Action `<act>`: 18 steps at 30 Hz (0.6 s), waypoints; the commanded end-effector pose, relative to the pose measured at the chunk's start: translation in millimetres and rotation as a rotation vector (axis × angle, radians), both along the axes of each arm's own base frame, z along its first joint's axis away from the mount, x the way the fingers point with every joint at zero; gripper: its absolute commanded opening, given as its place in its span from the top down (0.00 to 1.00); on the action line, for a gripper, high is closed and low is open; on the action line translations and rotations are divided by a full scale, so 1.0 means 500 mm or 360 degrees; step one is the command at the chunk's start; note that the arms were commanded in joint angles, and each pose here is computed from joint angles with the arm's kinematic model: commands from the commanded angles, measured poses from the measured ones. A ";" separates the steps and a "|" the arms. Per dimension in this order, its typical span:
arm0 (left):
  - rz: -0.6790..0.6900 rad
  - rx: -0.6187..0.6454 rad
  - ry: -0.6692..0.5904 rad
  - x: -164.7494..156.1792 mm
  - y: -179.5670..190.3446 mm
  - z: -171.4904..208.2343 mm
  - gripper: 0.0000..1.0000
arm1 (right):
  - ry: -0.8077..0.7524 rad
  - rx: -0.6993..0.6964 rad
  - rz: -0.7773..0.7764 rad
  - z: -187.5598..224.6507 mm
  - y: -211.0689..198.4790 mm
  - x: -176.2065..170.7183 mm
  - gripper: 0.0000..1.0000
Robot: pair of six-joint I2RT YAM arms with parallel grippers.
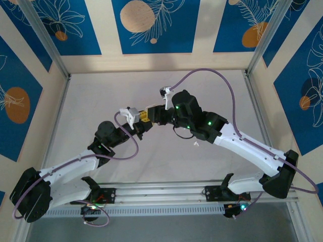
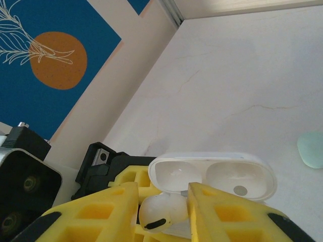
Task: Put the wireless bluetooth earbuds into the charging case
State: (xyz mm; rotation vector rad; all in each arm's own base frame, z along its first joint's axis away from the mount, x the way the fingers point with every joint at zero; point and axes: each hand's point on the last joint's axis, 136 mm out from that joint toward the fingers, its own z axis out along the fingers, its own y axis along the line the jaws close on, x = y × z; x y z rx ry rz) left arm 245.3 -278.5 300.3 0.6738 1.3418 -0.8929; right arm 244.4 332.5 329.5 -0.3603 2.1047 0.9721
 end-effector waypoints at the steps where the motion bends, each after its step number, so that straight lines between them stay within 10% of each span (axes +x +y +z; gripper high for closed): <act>1: -0.0075 -0.0135 -0.0166 -0.030 0.000 0.088 0.83 | 0.0002 -0.0069 -0.0017 -0.002 -0.015 -0.008 0.66; 18: -0.0118 -0.0116 -0.0159 -0.037 -0.005 0.087 0.83 | -0.0009 -0.0064 -0.0028 0.023 -0.018 -0.006 0.59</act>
